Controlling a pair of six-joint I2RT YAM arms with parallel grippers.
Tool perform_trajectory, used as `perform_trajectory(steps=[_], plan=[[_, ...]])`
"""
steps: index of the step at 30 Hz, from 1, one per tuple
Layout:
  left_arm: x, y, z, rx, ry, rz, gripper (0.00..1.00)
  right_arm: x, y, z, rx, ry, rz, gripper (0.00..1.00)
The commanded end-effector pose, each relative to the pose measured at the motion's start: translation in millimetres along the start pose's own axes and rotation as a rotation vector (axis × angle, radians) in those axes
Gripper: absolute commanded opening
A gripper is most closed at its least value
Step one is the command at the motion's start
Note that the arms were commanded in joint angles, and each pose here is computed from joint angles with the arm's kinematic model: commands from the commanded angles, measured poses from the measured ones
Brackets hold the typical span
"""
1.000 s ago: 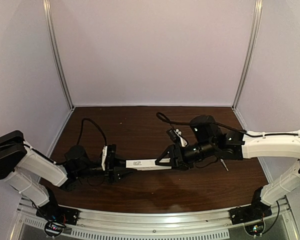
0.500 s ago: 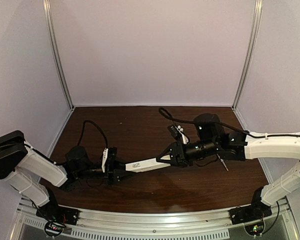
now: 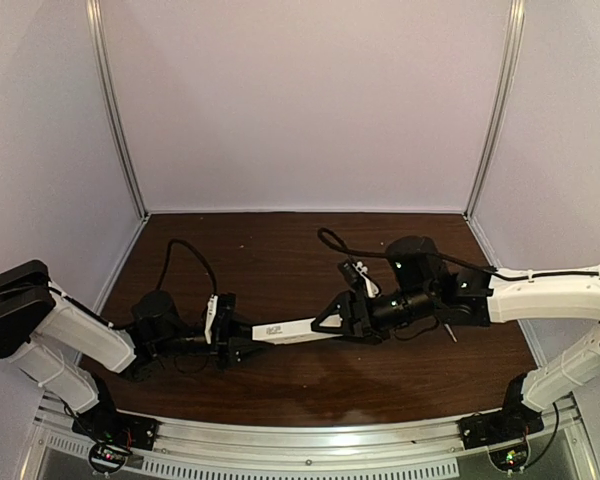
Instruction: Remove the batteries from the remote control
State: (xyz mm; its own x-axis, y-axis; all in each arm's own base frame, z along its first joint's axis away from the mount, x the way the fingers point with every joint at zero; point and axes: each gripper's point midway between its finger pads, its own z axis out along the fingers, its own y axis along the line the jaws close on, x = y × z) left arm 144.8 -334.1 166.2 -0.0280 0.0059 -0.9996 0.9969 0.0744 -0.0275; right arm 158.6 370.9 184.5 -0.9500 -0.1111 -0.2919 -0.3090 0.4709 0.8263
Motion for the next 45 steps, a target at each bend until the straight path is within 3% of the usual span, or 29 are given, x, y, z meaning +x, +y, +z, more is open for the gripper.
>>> perform_trajectory(steps=[1,5,14,35,45], plan=[[-17.4,3.0,6.8,0.010,-0.044,0.064,0.00,1.0,-1.0,-5.5,0.039,-0.006,-0.013,0.86],[-12.3,5.5,8.6,0.003,-0.015,0.070,0.00,-2.1,2.8,-7.1,0.050,-0.006,-0.013,0.92],[-2.6,8.7,11.7,-0.003,0.041,0.083,0.00,-4.3,1.6,-2.8,0.109,0.037,-0.002,0.92],[7.0,15.5,20.8,-0.050,0.102,0.087,0.00,7.0,-23.2,10.8,0.190,0.114,0.020,0.61],[3.4,12.8,20.7,-0.035,0.088,0.092,0.00,16.7,-35.2,8.1,0.186,0.115,0.021,0.55]])
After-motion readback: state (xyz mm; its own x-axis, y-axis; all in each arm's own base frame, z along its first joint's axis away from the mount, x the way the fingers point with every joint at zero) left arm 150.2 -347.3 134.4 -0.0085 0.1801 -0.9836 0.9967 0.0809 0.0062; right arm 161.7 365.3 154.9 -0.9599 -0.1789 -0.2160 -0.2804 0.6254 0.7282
